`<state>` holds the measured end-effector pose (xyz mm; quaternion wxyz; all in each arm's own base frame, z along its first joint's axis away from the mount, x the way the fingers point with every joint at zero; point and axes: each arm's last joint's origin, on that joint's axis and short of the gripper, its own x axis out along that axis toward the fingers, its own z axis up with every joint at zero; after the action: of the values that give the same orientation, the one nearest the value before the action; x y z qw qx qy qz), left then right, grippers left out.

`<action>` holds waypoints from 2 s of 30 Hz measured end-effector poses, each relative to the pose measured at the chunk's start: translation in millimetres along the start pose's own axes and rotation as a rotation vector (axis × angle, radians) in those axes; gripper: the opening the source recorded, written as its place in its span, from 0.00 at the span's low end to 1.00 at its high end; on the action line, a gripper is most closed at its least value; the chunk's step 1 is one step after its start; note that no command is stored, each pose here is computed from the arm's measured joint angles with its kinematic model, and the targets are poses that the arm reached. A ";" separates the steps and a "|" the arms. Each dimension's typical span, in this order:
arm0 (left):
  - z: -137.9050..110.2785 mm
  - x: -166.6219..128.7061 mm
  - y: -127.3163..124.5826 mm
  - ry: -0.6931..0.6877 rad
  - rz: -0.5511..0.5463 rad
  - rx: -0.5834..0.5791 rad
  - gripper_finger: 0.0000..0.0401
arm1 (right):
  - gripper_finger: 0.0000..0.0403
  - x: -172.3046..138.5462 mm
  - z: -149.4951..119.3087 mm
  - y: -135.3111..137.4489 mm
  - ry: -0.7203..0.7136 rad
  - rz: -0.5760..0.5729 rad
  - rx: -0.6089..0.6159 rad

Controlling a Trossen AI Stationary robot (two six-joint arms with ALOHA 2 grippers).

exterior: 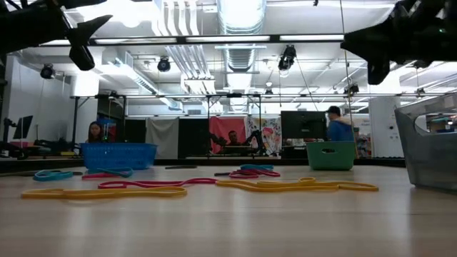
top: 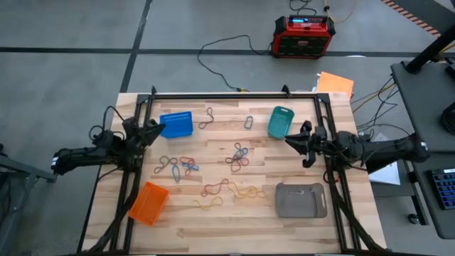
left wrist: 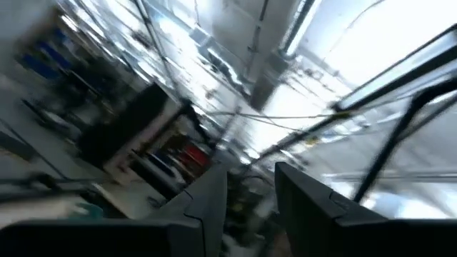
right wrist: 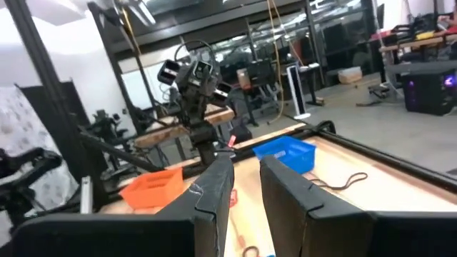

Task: Sort rubber bands into baskets
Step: Put the middle left blue rubber band into the orange bin

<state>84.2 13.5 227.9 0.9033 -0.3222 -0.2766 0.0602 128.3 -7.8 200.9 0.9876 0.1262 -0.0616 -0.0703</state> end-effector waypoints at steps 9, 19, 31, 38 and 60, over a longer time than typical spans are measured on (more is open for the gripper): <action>-13.0 22.1 -2.4 0.239 0.024 0.115 0.25 | 0.17 52.8 33.1 14.7 0.227 -0.060 -0.115; -23.1 63.2 -15.0 0.891 0.310 0.240 0.21 | 0.17 85.3 46.0 15.4 0.439 -0.142 -0.145; -90.2 70.9 0.1 1.323 0.330 0.446 0.20 | 0.17 81.1 59.9 7.3 0.384 -0.170 -0.214; -116.0 69.2 3.0 1.365 0.379 0.545 0.20 | 0.17 81.8 61.1 -0.9 0.385 -0.205 -0.235; -164.7 75.6 29.6 1.583 0.429 0.840 0.34 | 0.17 80.0 57.8 -5.9 0.428 -0.231 -0.237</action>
<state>238.5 -32.0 139.2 0.8413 0.0407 0.5325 0.0839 198.1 -39.7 263.3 0.9715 0.0279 0.1722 -0.1607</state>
